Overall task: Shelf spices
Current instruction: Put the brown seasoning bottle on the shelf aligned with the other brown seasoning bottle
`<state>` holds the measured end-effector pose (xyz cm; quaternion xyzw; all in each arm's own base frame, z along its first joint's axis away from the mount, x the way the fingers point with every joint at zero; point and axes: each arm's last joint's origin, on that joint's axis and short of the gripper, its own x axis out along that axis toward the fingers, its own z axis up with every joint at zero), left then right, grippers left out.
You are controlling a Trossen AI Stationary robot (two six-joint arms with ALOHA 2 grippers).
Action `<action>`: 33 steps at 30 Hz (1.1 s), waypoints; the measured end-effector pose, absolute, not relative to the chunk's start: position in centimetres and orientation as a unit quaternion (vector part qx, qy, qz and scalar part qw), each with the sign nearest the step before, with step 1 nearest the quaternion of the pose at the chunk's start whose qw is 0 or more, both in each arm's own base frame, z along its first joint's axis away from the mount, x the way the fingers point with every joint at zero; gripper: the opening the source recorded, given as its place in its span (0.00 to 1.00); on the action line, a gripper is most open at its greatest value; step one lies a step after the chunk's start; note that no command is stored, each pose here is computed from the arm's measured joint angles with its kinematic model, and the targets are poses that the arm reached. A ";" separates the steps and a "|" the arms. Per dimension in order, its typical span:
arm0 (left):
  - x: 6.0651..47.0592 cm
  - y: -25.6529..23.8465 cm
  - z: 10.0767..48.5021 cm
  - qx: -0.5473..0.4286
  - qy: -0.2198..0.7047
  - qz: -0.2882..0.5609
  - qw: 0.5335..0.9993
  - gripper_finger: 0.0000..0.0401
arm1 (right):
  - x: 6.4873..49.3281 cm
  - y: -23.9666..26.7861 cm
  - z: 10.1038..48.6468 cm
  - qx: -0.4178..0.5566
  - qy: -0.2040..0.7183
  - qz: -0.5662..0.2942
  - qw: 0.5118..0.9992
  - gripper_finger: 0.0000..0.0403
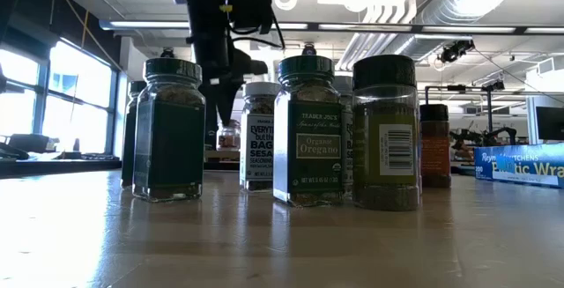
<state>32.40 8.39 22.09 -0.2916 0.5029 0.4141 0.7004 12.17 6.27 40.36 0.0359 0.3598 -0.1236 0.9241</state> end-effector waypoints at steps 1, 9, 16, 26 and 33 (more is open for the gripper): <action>32.4 8.5 21.7 -0.296 0.494 0.418 0.702 0.22 | 12.2 6.3 40.4 0.036 0.359 -0.124 0.924 0.54; 32.0 9.9 20.5 -0.334 0.443 0.473 0.684 0.12 | 12.2 6.3 40.4 0.037 0.359 -0.124 0.924 0.54; 31.9 11.0 20.5 -0.345 0.423 0.483 0.685 0.10 | 12.2 6.3 40.4 0.039 0.359 -0.125 0.924 0.54; 31.9 11.3 20.5 -0.347 0.418 0.486 0.684 0.10 | 12.2 6.3 40.4 0.040 0.359 -0.125 0.924 0.54; 31.8 11.3 20.5 -0.344 0.419 0.489 0.684 0.10 | 12.2 6.3 40.4 0.039 0.359 -0.125 0.924 0.54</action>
